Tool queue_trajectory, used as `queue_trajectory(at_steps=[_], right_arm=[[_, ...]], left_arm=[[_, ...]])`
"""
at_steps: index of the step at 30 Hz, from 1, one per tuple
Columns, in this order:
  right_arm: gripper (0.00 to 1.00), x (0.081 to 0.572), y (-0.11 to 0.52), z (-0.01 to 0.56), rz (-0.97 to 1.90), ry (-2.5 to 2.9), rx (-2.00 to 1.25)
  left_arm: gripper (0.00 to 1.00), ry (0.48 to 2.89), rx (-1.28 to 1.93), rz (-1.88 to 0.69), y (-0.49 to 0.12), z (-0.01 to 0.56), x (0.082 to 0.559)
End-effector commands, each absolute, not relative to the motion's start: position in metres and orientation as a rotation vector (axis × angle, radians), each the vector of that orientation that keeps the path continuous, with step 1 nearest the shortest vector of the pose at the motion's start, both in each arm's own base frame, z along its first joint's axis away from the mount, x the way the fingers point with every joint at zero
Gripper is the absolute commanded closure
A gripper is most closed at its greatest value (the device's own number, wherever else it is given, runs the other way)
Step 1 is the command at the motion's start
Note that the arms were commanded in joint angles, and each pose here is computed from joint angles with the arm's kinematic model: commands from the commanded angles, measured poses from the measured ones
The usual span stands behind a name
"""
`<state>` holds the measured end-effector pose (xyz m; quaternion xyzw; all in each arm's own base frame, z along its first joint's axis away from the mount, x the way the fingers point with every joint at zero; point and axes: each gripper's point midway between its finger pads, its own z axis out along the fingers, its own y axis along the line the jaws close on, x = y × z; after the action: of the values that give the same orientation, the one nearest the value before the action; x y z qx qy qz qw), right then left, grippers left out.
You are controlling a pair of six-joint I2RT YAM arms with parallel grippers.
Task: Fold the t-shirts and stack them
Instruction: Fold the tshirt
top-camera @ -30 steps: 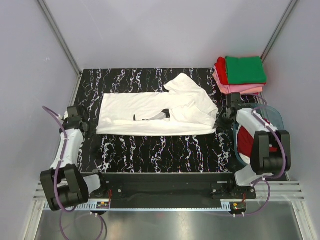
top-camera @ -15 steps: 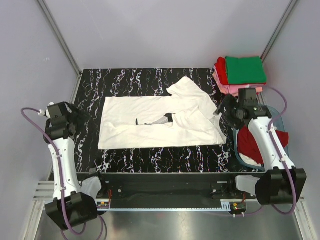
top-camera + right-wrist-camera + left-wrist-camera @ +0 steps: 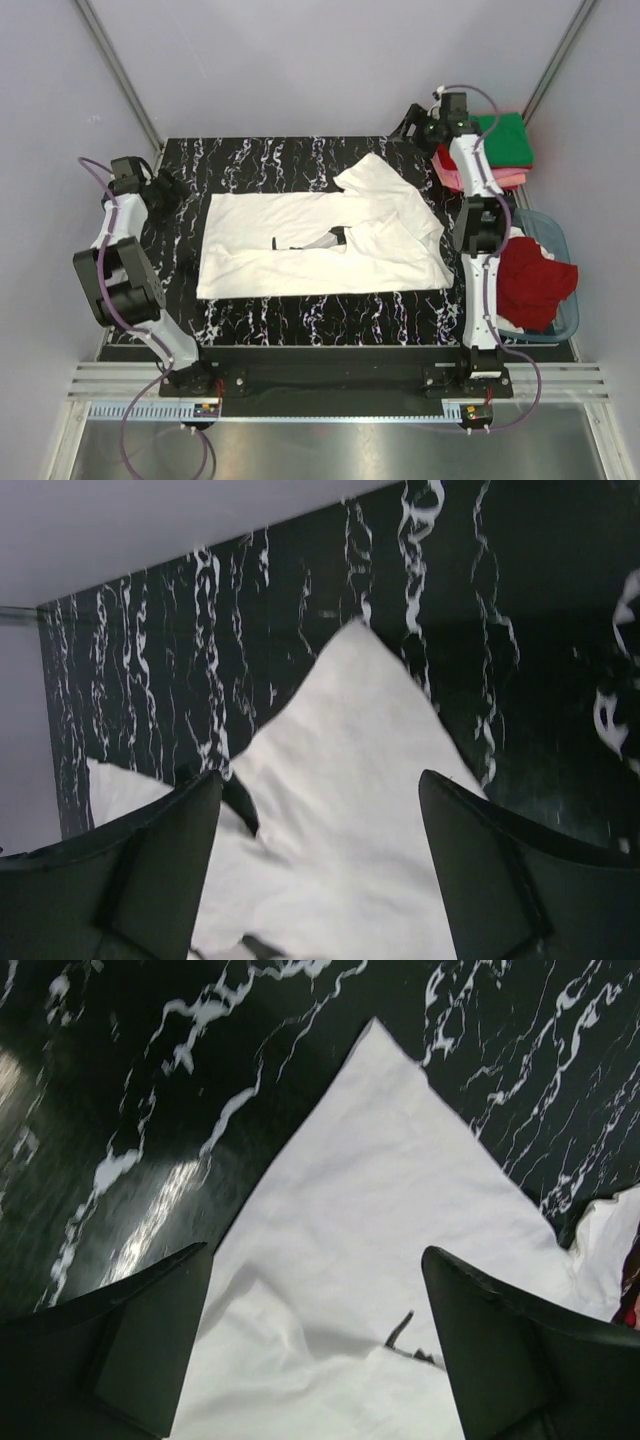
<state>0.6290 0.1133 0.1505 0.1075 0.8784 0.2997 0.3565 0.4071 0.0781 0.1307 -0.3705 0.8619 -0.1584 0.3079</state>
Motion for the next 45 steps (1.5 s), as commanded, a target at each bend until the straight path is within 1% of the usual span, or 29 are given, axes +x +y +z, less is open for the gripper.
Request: queue_trajectory(at_steps=[1,2,3,5,6,8,11,14,15,19,22,25,26,29,30,32,33,35,36,39,44,45], right_arm=[[0.15,0.661,0.135,0.17,0.941,2.118,0.161],[0.18,0.67,0.136,0.167,0.952,2.081,0.158],[0.19,0.675,0.138,0.143,0.964,2.093,0.184],[0.19,0.693,0.137,0.14,0.957,2.009,0.217],[0.19,0.702,0.136,0.127,0.932,1.996,0.238],[0.23,0.71,0.139,0.119,0.892,1.983,0.243],[0.25,0.717,0.138,0.096,0.834,1.986,0.271],[0.25,0.708,0.149,0.058,0.804,2.079,0.28],[0.25,0.705,0.157,0.052,0.844,2.092,0.276],[0.26,0.69,0.182,0.05,0.841,2.142,0.22],[0.27,0.685,0.181,0.044,0.831,2.179,0.236],[0.32,0.678,0.182,0.037,0.833,2.217,0.237],[0.35,0.677,0.181,0.035,0.824,2.226,0.241],[0.41,0.672,0.178,0.03,0.813,2.257,0.25],[0.47,0.671,0.178,0.03,0.818,2.263,0.251],[0.56,0.669,0.18,0.029,0.824,2.267,0.243],[0.68,0.668,0.179,0.028,0.822,2.274,0.244],[0.77,0.667,0.179,0.026,0.827,2.274,0.241],[0.86,0.667,0.181,0.03,0.839,2.268,0.23],[0.99,0.666,0.183,0.03,0.865,2.265,0.218],[1.0,0.664,0.187,0.031,0.912,2.248,0.193],[1.0,0.663,0.188,0.035,0.922,2.241,0.183]], left_arm=[[0.11,2.218,-0.896,-0.59,0.077,0.138,0.467],[0.12,2.232,-0.9,-0.602,0.077,0.131,0.471],[0.12,2.242,-0.899,-0.604,0.075,0.126,0.473],[0.12,2.248,-0.897,-0.594,0.076,0.115,0.477],[0.12,2.249,-0.897,-0.591,0.076,0.113,0.477],[0.12,2.263,-0.9,-0.584,0.076,0.107,0.479],[0.12,2.275,-0.908,-0.577,0.076,0.103,0.481],[0.12,2.281,-0.921,-0.57,0.078,0.098,0.482],[0.12,2.284,-0.923,-0.573,0.077,0.098,0.481],[0.12,2.294,-0.913,-0.543,0.079,0.099,0.478],[0.12,2.298,-0.917,-0.533,0.079,0.099,0.475],[0.12,2.297,-0.924,-0.554,0.077,0.098,0.477],[0.12,2.299,-0.924,-0.556,0.077,0.097,0.477],[0.12,2.308,-0.934,-0.549,0.078,0.094,0.478],[0.12,2.31,-0.935,-0.545,0.079,0.093,0.479],[0.12,2.307,-0.929,-0.548,0.079,0.093,0.481],[0.12,2.306,-0.928,-0.548,0.08,0.093,0.482],[0.12,2.309,-0.925,-0.548,0.08,0.09,0.483],[0.12,2.311,-0.923,-0.541,0.08,0.088,0.484],[0.13,2.308,-0.89,-0.528,0.076,0.086,0.491],[0.16,2.321,-0.88,-0.547,0.062,0.07,0.51],[0.17,2.318,-0.867,-0.526,0.064,0.069,0.521]])
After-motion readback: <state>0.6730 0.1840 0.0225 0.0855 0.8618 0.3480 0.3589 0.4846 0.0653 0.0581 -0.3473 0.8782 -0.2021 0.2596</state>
